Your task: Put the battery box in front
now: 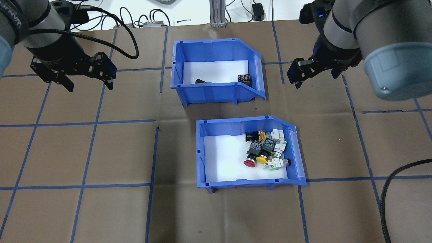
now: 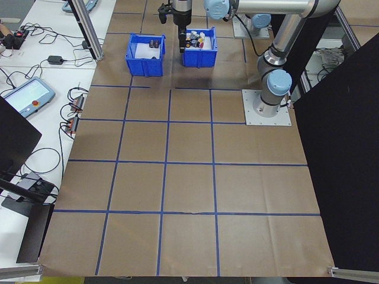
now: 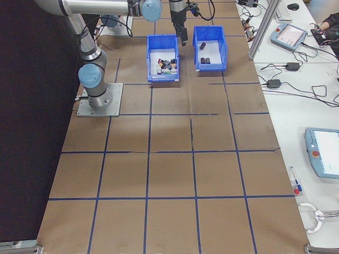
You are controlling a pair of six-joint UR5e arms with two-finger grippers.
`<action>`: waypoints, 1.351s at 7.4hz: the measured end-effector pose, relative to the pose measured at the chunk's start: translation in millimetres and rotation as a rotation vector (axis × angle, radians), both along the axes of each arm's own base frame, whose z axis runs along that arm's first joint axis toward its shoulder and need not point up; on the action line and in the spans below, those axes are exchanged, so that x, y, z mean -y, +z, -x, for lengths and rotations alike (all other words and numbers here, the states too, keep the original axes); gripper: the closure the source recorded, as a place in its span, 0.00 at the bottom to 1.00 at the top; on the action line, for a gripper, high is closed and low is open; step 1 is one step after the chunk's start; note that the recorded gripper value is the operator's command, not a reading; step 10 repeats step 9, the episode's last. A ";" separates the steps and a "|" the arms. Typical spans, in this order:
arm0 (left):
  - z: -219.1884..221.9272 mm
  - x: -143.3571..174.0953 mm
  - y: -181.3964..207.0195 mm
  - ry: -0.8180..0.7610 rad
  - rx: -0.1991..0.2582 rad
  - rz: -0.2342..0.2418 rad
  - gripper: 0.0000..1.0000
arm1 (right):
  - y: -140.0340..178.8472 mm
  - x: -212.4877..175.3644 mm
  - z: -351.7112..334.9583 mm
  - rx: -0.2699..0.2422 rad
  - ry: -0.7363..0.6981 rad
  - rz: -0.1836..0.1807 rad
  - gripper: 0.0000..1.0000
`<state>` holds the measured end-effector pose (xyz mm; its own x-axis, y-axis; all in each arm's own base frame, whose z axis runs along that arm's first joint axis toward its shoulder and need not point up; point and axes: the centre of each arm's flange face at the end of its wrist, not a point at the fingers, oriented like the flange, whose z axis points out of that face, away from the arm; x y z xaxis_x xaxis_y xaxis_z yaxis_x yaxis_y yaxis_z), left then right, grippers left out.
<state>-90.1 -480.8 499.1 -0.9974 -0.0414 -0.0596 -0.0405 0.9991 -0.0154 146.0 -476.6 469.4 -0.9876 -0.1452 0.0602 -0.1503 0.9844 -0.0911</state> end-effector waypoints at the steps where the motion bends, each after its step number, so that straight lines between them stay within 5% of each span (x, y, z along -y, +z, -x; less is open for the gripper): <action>1: -0.2 1.1 -1.1 0.001 0.001 -0.003 0.00 | -5.1 3.2 3.9 0.005 -0.061 -0.018 0.00; 4: -0.1 3.6 -4.3 0.007 -0.002 -0.009 0.00 | -10.6 5.1 19.3 0.038 -0.172 -0.052 0.00; 10: 0.8 5.8 -7.0 0.011 -0.013 -0.012 0.00 | -5.5 2.0 21.8 0.031 -0.183 -0.045 0.00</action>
